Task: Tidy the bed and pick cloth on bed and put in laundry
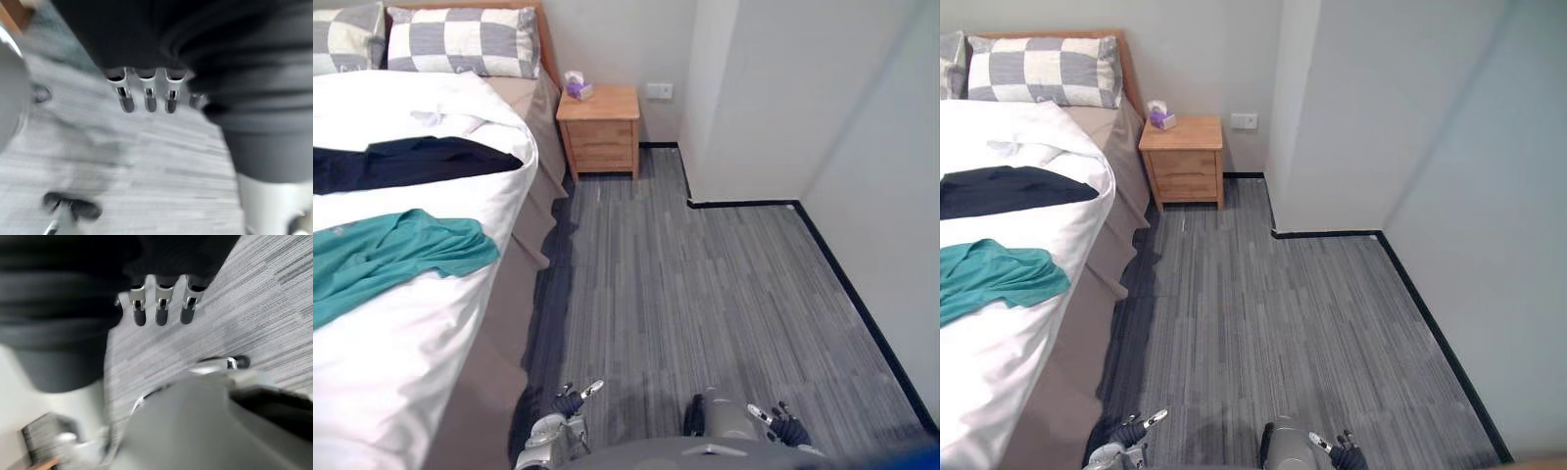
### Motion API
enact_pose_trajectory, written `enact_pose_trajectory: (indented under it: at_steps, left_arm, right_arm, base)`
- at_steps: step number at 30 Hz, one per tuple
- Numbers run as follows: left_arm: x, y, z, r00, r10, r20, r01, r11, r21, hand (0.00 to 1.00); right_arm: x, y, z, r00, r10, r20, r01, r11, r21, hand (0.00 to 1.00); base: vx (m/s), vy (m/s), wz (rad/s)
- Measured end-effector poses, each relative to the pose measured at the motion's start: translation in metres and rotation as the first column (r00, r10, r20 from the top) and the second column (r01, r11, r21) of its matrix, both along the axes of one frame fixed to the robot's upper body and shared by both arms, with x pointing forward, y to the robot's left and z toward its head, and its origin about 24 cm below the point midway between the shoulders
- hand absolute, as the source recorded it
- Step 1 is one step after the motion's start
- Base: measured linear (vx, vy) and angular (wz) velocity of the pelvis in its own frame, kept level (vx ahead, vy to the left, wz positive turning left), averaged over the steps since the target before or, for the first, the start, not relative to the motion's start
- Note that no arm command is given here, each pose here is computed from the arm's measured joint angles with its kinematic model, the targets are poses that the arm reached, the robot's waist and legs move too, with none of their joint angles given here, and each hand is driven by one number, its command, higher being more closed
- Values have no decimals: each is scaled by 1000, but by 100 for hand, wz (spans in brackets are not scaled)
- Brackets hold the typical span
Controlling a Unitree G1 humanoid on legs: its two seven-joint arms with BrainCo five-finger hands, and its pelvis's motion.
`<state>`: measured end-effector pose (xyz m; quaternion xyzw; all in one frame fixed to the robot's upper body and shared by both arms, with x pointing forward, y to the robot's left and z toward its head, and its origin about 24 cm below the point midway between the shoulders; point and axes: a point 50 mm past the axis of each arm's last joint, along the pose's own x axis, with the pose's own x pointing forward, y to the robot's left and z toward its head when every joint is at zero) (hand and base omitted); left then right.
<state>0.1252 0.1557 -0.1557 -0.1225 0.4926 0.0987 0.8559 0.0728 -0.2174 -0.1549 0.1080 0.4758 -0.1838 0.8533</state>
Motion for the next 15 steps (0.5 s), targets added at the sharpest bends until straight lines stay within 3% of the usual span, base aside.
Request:
enact_pose_trajectory:
  at_steps: [2,7,15]
  left_arm:
    - [6,-11,1,1000,-16,20,16,1000,-16,0]
    - [-3,-8,-1,999,-32,-5,32,999,7,0]
    - [6,7,9,990,78,120,-83,996,38,0]
  right_arm:
    - [2,2,0,1000,3,1,-3,1000,4,0]
    - [-9,5,-4,998,-13,-58,14,1000,19,0]
    - [-14,-4,-4,995,11,-98,-14,1000,-24,0]
  base:
    - [177,-181,32]
    - [333,-298,12]
    - [466,-177,1]
